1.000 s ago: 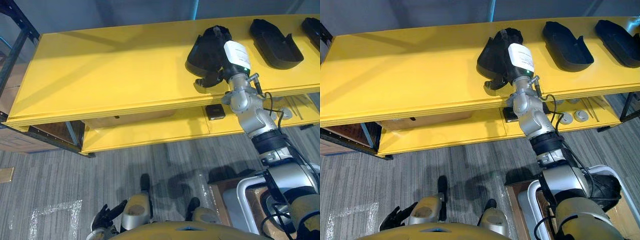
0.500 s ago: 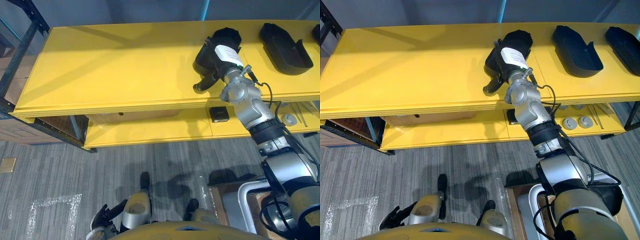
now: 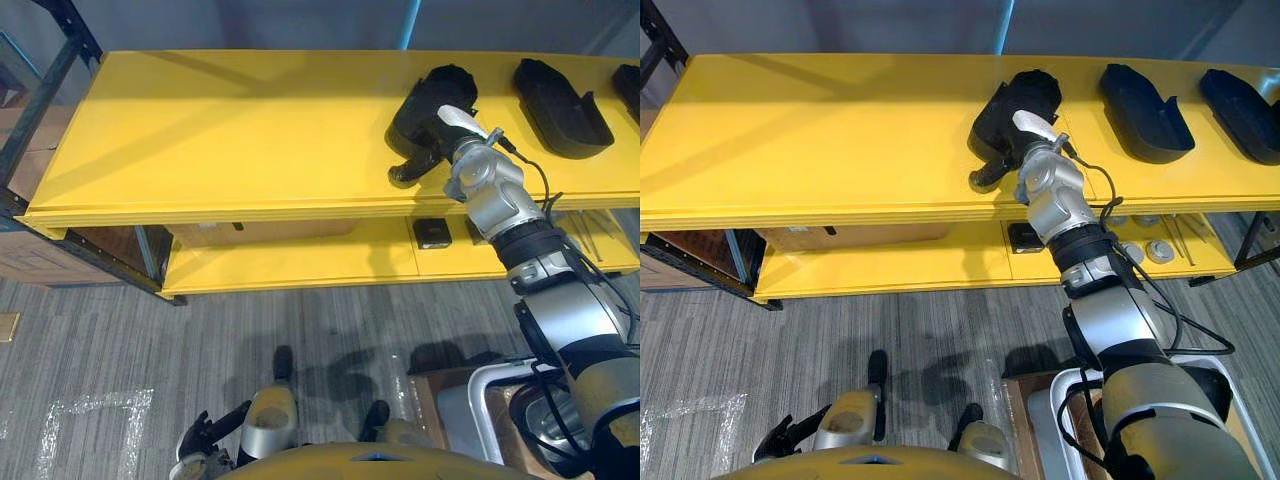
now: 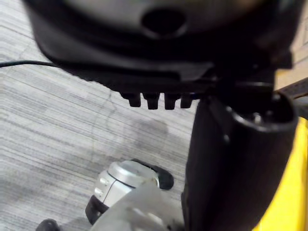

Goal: Walk over and take three plastic housings, then place them on the shelf

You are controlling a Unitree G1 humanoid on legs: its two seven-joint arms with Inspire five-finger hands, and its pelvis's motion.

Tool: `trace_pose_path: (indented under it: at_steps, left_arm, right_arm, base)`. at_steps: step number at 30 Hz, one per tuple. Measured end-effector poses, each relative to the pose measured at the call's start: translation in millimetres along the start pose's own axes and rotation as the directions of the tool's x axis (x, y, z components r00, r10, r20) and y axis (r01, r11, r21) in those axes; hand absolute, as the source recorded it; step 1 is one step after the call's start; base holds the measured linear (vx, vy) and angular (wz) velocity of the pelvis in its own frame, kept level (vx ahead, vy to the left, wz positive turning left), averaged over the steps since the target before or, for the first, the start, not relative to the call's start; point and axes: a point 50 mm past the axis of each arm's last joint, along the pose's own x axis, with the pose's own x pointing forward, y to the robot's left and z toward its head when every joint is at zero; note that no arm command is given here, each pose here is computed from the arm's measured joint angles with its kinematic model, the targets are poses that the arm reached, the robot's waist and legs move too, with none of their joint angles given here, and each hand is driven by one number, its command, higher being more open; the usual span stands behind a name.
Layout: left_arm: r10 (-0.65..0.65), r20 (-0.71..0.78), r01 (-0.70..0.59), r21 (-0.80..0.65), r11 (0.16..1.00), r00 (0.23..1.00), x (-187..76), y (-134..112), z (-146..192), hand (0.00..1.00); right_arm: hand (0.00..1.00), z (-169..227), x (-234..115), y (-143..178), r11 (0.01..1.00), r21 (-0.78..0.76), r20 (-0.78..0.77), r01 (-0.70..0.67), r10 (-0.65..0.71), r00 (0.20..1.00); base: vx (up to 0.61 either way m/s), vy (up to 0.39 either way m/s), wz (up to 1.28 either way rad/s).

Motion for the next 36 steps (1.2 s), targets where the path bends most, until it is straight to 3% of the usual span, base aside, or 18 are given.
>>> trace_pose_path:
  at_steps: [6,22,30,36]
  left_arm:
    - [-0.004,-0.005,0.004,0.003,1.0,1.0,1,-2,3,1.0]
    - [-0.001,0.01,0.001,0.019,1.0,1.0,2,2,8,1.0]
    - [-0.009,0.017,0.008,0.049,0.999,1.0,2,3,11,1.0]
    - [-0.013,0.017,0.013,0.047,0.999,1.0,2,4,12,1.0]
  right_arm:
    - [0.0,0,3,3,0.999,-0.029,0.013,-0.021,0.022,1.0]
    - [0.0,10,0,7,0.908,-0.411,0.284,0.084,0.04,0.958]
    - [0.0,16,-11,10,0.746,-0.619,0.494,0.245,0.127,0.86]
    - [0.0,24,-22,15,0.651,-0.661,0.627,0.373,0.205,0.752]
  base:
    - [0.0,0.0,0.0]
    - [0.0,-0.004,0.02]
    - [0.0,0.0,0.0]
    - [0.0,0.0,0.0]
